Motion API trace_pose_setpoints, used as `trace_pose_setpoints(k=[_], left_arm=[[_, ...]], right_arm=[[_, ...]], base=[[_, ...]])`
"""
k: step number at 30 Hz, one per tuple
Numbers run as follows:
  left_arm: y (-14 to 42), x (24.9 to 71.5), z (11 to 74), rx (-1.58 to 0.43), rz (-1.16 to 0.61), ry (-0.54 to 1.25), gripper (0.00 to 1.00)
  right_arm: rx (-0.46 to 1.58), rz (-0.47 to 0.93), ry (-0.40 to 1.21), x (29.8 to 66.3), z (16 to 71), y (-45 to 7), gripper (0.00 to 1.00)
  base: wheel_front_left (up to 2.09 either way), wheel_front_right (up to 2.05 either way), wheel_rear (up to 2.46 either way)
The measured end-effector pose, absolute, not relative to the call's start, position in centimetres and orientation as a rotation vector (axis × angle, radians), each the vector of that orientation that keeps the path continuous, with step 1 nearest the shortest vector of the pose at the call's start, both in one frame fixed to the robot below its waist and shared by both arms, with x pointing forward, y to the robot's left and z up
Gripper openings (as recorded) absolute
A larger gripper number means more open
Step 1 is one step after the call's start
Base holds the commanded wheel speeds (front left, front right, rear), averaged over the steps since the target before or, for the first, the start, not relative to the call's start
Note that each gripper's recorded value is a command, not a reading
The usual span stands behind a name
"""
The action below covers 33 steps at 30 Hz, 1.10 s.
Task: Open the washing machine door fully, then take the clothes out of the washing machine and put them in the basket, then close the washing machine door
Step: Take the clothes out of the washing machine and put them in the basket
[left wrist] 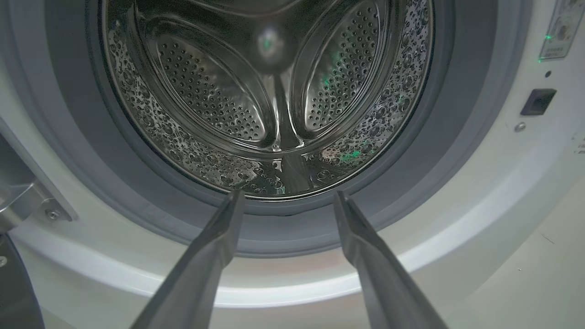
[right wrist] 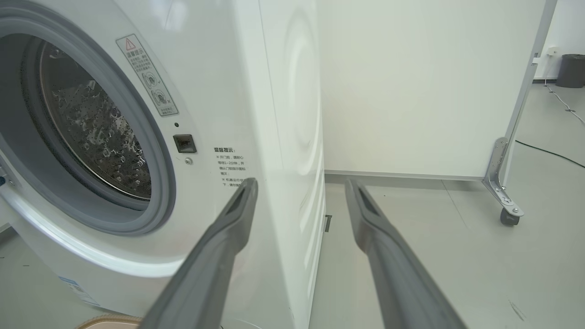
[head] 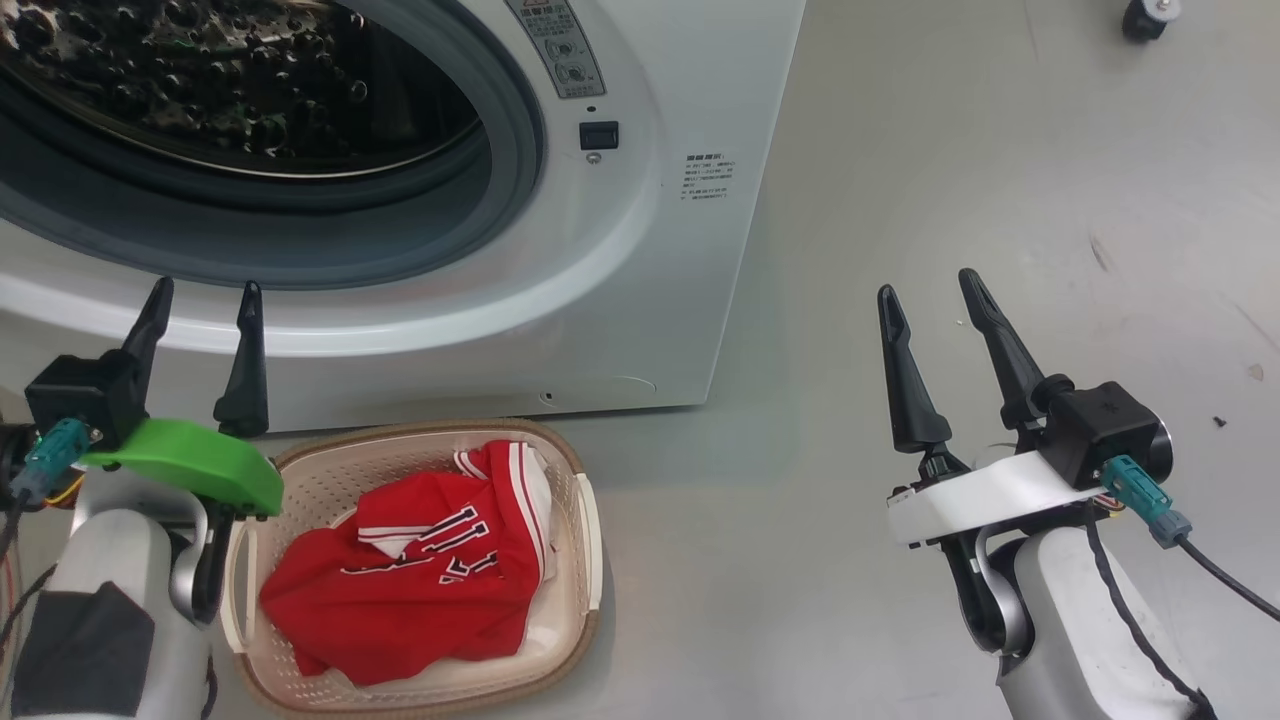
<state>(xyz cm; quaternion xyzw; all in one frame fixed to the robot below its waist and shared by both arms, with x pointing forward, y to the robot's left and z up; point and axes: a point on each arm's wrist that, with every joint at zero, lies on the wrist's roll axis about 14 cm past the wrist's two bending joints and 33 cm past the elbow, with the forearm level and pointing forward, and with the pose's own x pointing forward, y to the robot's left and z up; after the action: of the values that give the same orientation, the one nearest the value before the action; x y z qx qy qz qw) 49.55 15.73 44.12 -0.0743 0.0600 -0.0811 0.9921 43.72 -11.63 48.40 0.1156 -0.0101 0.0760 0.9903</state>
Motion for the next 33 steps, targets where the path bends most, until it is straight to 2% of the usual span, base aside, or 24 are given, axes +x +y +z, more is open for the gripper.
trace_pose_setpoints(k=[17,33], left_arm=[[17.3,42.5,48.9,-0.162,-0.088,-0.006,1.0],[17.3,38.8,49.0,-0.165,-0.072,-0.016,1.0]], right_arm=[[0.242,0.202,-0.095,39.9,51.8,-10.5,1.0],[0.25,0.217,-0.11,37.9,52.5,-10.4,1.0]], base=[[0.0,0.0,0.0],[0.0,0.0,0.0]])
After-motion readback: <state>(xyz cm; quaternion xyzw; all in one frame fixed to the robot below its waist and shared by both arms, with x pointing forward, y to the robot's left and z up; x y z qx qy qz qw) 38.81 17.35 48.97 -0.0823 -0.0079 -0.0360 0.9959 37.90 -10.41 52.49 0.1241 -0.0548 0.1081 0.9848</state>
